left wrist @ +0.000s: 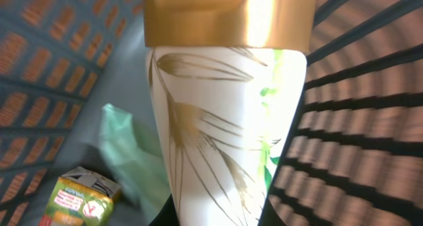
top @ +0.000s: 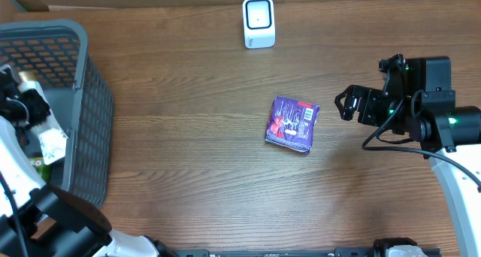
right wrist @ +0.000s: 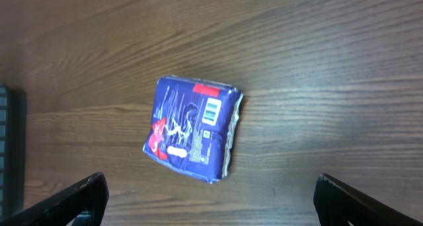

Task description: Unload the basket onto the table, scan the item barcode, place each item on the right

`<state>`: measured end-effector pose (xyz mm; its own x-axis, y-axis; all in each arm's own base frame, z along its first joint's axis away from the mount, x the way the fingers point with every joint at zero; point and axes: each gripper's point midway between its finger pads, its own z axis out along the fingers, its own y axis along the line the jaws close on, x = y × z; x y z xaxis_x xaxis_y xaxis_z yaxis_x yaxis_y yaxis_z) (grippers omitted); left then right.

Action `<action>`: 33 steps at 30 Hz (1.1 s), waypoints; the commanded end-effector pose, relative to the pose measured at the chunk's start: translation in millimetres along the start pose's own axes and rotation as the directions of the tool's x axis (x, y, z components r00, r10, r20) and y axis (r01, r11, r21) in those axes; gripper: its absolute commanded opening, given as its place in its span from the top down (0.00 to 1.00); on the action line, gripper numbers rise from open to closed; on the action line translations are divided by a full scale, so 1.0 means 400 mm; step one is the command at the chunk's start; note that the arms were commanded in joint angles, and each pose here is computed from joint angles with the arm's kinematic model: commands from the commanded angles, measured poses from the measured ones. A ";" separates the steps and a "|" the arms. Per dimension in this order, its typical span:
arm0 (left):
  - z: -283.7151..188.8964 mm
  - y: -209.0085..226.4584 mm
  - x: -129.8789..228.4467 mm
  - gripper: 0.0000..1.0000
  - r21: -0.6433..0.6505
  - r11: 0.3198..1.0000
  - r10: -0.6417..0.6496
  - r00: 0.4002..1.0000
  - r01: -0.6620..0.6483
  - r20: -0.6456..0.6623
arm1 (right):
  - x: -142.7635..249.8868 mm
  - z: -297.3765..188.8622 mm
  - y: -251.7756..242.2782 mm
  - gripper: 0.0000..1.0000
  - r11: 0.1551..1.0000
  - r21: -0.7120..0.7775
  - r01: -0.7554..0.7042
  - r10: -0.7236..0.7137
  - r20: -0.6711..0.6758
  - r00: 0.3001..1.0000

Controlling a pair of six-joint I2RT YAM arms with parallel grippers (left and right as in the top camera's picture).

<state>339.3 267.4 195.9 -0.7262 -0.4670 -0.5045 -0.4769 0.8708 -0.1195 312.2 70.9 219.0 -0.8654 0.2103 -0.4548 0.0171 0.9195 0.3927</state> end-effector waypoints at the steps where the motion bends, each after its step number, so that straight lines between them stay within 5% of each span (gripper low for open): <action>1: -0.265 -0.081 -0.151 0.96 0.061 0.998 -0.042 0.961 0.026 0.272 | 0.010 0.003 0.004 0.00 1.000 -0.008 -0.004 0.004 -0.013 1.000; 9: -0.468 -0.120 -0.134 0.96 0.022 1.000 -0.019 0.920 0.012 0.391 | 0.021 0.003 0.001 0.00 1.000 -0.002 -0.009 0.009 -0.031 0.999; 20: -0.311 -0.060 -0.054 0.96 -0.019 0.984 -0.173 0.972 0.179 0.162 | 0.023 0.003 0.000 0.00 1.000 -0.001 -0.010 0.010 -0.034 0.999; 33: -0.295 -0.056 -0.054 0.96 -0.016 0.979 -0.198 0.969 0.203 0.148 | 0.023 0.003 0.000 0.00 1.000 -0.001 -0.010 0.010 -0.033 0.999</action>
<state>306.1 242.5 297.3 -0.5624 -0.6067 -0.5618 -0.6218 0.7582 -0.1963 306.9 70.8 215.7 -0.8772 0.2096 -0.4320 0.0272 0.9200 0.3911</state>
